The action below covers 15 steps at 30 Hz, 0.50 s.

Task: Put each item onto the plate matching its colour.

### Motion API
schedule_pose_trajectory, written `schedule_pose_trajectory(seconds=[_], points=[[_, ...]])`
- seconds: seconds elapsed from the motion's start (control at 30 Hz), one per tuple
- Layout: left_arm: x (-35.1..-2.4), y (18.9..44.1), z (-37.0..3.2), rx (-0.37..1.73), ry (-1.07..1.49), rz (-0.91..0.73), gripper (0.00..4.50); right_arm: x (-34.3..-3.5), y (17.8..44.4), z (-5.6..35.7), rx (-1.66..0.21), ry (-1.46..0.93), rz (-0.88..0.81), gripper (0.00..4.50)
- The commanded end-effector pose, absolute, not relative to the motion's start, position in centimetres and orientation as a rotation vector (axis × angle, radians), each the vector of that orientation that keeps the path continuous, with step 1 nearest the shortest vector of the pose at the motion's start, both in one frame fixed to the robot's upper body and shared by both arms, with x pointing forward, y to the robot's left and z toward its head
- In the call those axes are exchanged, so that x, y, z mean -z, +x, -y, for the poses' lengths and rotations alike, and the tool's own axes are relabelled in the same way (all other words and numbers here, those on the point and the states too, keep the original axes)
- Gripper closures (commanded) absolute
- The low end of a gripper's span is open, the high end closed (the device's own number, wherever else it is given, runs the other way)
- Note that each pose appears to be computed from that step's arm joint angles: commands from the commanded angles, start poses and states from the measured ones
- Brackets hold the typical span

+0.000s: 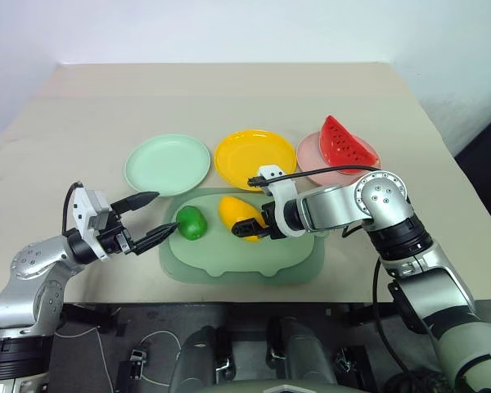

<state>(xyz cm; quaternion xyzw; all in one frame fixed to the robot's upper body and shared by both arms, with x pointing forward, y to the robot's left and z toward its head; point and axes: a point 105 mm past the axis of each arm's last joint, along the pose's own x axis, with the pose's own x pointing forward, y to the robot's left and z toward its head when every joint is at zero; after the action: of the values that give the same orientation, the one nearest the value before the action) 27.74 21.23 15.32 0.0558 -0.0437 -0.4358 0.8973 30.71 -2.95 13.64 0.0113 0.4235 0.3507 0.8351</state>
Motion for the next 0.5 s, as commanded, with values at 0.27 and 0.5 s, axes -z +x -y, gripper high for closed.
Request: schedule_pose_trajectory(seconds=[0.27,0.5], points=[[-16.3,28.0,-21.6,0.877,0.136,0.131,0.00,-15.6,30.7,2.0,-0.835,-0.026,-0.765,1.26],[-16.7,28.2,-22.0,0.852,0.138,0.142,0.00,-22.8,33.6,5.5,-0.795,0.067,-0.493,1.26]])
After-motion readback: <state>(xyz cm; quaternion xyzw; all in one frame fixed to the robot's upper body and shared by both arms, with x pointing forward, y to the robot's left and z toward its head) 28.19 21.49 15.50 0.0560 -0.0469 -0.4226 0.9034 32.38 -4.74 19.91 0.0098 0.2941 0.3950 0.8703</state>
